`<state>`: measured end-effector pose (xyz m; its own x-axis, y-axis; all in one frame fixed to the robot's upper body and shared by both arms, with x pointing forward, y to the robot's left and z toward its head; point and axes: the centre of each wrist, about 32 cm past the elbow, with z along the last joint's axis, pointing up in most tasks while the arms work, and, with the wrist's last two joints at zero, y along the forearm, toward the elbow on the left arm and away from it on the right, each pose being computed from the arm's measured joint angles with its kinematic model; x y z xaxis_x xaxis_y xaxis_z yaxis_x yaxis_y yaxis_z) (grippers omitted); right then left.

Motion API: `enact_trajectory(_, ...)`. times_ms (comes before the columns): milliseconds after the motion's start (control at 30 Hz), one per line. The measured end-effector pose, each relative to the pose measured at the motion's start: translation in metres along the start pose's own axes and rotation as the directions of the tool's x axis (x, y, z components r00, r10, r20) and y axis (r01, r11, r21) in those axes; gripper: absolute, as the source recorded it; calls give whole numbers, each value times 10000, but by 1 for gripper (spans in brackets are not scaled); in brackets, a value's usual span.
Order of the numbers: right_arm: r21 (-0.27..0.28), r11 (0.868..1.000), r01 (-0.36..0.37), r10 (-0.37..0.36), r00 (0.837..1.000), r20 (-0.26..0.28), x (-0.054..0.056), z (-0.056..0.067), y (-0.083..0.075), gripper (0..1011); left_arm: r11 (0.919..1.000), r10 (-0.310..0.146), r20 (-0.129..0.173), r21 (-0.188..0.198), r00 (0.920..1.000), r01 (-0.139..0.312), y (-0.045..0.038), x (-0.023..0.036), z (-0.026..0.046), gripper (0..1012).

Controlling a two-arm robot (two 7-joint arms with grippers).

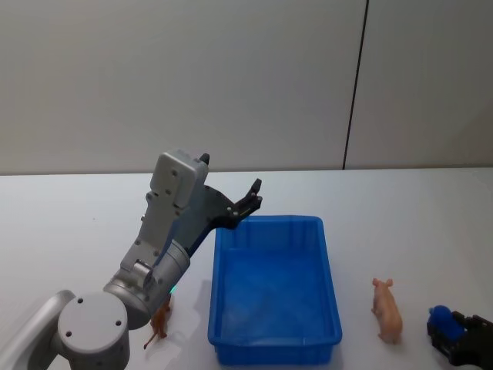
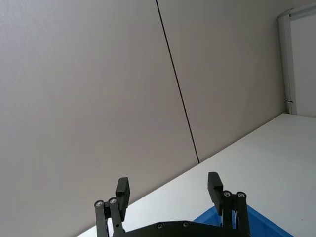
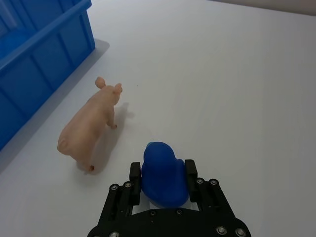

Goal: Pick up the two dolls from the table and place them into the box.

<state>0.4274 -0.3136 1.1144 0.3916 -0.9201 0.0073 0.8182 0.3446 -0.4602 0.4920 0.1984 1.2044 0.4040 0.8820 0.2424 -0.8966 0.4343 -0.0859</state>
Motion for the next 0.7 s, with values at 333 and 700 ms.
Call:
enact_trajectory(333, 915, 9958, -92, 93, 10000, -9, -23, 100, -5, 457, 10000, 0, 1, 0, 10000, 0, 0, 0, 0, 1001)
enact_trajectory(700, 2332, 9676, -965, 906, 9952, 359, -139, 426, 39, 379, 10000, 0, 0, 0, 10000, 0, 0, 0, 0, 1001)
